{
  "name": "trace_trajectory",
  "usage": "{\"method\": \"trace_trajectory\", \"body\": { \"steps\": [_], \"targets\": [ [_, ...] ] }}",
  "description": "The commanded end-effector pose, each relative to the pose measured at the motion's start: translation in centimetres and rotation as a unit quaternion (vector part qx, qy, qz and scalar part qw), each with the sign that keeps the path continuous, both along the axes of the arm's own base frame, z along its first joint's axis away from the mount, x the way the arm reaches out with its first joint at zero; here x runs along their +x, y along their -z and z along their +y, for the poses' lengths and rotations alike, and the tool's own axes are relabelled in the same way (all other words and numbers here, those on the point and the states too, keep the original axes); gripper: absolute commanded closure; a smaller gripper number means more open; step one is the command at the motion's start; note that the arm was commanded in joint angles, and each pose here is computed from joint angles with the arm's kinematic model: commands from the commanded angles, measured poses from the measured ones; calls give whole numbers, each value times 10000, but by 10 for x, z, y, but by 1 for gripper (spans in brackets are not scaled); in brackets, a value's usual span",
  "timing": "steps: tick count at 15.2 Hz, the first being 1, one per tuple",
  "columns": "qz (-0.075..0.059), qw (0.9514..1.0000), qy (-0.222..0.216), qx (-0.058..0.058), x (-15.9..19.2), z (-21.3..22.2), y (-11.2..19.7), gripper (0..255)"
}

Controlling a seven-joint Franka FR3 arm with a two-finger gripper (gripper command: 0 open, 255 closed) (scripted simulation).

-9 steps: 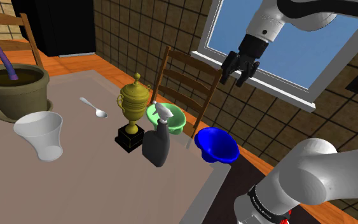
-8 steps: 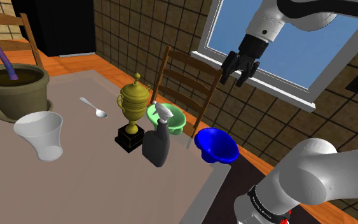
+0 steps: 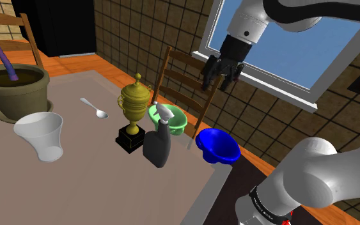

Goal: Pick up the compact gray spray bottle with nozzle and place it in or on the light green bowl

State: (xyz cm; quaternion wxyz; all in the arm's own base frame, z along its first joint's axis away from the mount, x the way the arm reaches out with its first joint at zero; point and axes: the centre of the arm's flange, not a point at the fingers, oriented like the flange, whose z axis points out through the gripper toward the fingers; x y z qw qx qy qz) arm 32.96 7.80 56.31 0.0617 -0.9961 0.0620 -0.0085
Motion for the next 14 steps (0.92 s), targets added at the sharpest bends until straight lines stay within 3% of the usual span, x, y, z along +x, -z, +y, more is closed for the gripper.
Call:
{"method": "trace_trajectory", "body": {
  "steps": [1,11,14],
  "targets": [
    [-33,9999,-109,-52,-2,28,6,0],
    [-187,9971,-665,-311,-10,165,30,0],
    [-197,9968,-701,-328,-11,175,43,0]
  ]
}}
